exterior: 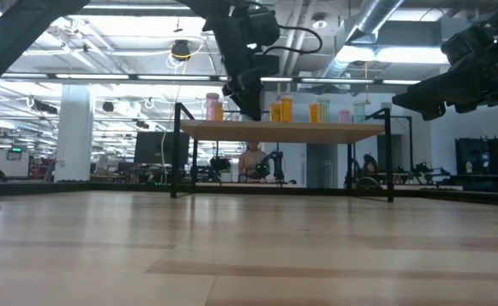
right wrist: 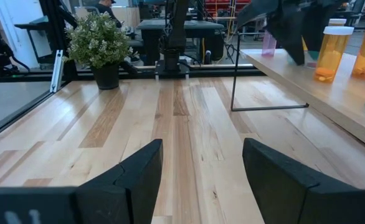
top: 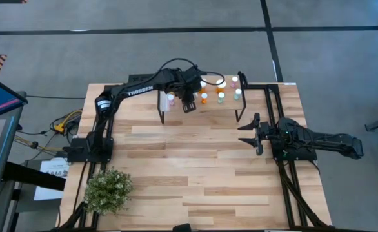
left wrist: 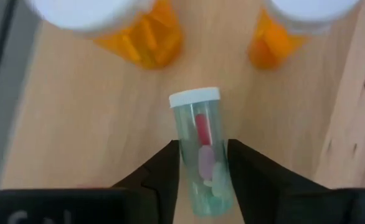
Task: Pick and place medicine bottles onto shelf by color
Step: Remove the small blue pill bottle from the shelf
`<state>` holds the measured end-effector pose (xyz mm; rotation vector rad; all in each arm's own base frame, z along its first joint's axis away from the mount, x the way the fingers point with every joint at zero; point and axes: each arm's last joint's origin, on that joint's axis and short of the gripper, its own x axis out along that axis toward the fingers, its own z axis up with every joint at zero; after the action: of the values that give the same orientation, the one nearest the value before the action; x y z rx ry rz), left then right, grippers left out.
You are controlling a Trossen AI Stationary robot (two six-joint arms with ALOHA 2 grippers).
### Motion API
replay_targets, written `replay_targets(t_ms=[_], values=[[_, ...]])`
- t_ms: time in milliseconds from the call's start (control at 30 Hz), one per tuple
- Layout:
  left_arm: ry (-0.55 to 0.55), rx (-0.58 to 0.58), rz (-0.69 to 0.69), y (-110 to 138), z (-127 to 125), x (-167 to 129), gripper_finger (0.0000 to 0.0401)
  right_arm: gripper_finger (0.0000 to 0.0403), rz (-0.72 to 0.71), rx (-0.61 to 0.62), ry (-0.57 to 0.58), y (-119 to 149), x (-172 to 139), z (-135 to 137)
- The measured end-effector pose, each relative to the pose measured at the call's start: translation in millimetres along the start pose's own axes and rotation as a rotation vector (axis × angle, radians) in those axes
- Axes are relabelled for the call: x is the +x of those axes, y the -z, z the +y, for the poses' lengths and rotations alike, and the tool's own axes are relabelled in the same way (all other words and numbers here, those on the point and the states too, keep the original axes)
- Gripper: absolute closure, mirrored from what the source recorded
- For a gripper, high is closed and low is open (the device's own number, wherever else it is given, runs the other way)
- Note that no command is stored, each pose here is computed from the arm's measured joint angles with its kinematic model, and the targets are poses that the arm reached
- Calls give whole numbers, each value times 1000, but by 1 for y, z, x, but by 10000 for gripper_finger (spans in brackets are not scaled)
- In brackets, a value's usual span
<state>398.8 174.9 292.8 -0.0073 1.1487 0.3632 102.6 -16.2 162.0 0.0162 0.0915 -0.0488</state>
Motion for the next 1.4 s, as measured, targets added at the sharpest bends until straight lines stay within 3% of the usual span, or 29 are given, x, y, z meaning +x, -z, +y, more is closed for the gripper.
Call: replay_targets(t_ms=[167,300,433,767,1100,1400], values=[[3,-7,2,0,-1,3,244,158,0,0,0,0,0,0],[-2,-16,-1,0,0,3,236,158,0,0,0,0,0,0],[-12,-18,-2,-1,0,2,255,158,0,0,0,0,0,0],[-16,-19,-10,-1,0,2,346,158,0,0,0,0,0,0],[-16,-45,-106,-10,0,-5,319,158,0,0,0,0,0,0],[-25,-44,-279,-17,-8,-52,325,158,0,0,0,0,0,0]])
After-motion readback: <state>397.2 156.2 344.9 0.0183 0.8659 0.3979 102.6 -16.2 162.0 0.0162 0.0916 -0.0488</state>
